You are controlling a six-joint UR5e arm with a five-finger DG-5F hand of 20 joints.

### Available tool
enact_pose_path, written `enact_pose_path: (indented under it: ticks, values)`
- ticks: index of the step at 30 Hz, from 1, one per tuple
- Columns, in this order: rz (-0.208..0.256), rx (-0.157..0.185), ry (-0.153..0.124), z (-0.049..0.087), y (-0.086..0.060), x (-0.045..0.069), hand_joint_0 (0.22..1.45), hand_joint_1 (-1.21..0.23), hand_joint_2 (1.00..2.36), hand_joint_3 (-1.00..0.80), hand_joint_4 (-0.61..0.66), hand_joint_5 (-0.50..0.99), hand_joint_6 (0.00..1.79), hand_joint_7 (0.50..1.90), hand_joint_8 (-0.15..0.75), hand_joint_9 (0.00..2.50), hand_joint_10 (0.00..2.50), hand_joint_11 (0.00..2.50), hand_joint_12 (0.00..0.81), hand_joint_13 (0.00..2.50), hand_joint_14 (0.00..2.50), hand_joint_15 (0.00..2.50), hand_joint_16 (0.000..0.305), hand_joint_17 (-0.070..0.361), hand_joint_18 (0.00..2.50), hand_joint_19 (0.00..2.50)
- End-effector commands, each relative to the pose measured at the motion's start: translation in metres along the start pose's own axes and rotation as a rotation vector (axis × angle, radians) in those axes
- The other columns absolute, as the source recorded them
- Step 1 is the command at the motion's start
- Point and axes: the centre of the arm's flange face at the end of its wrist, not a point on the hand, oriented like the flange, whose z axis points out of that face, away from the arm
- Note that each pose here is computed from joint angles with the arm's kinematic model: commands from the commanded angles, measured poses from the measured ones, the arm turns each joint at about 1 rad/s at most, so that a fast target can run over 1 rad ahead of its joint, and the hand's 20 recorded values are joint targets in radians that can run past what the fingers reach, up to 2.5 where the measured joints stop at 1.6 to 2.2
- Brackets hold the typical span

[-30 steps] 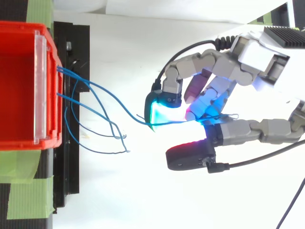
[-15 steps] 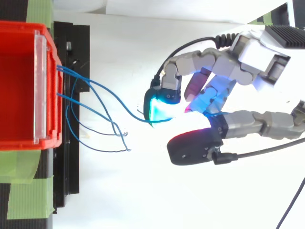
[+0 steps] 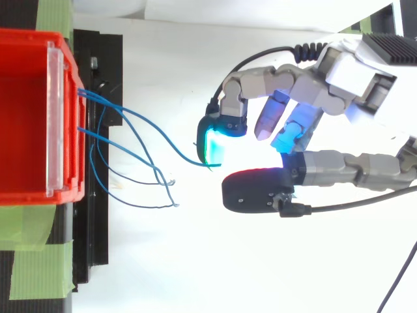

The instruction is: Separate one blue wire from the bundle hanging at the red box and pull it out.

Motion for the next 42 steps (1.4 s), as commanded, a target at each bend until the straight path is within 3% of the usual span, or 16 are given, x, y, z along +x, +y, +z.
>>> enact_pose_path:
  ticks: [1, 9, 25, 33, 42]
  values:
    - [0.0, 0.0, 0.0, -0.0003, 0.0004, -0.0004, 0.65, -0.55, 1.03, -0.18, 0.19, -0.1, 0.56, 1.36, 0.374, 1.47, 0.03, 1.38, 0.324, 1.63, 0.01, 1.59, 0.049, 0.111, 0.89, 0.73]
    - [0.0, 0.0, 0.0, 0.0001, 0.0, 0.0002, 0.61, -0.53, 1.02, -0.31, 0.2, -0.11, 0.57, 1.36, 0.368, 1.42, 0.03, 1.35, 0.329, 1.62, 0.01, 1.58, 0.05, 0.113, 0.88, 0.74]
    - [0.002, 0.001, -0.006, -0.0001, 0.0008, 0.0008, 0.62, -0.64, 1.02, -0.33, 0.19, -0.12, 0.6, 1.32, 0.354, 1.39, 0.02, 1.36, 0.332, 1.58, 0.01, 1.57, 0.049, 0.111, 0.87, 0.73]
    - [0.001, 0.001, -0.006, -0.0003, 0.0012, 0.0014, 0.59, -0.52, 1.01, -0.38, 0.2, -0.13, 0.61, 1.3, 0.359, 1.38, 0.02, 1.36, 0.341, 1.58, 0.01, 1.55, 0.051, 0.115, 0.86, 0.75]
    - [0.001, 0.001, -0.006, -0.0003, 0.0012, 0.0014, 0.55, -0.54, 1.0, -0.5, 0.21, -0.13, 0.6, 1.3, 0.368, 1.36, 0.02, 1.34, 0.344, 1.57, 0.01, 1.53, 0.053, 0.119, 0.86, 0.73]
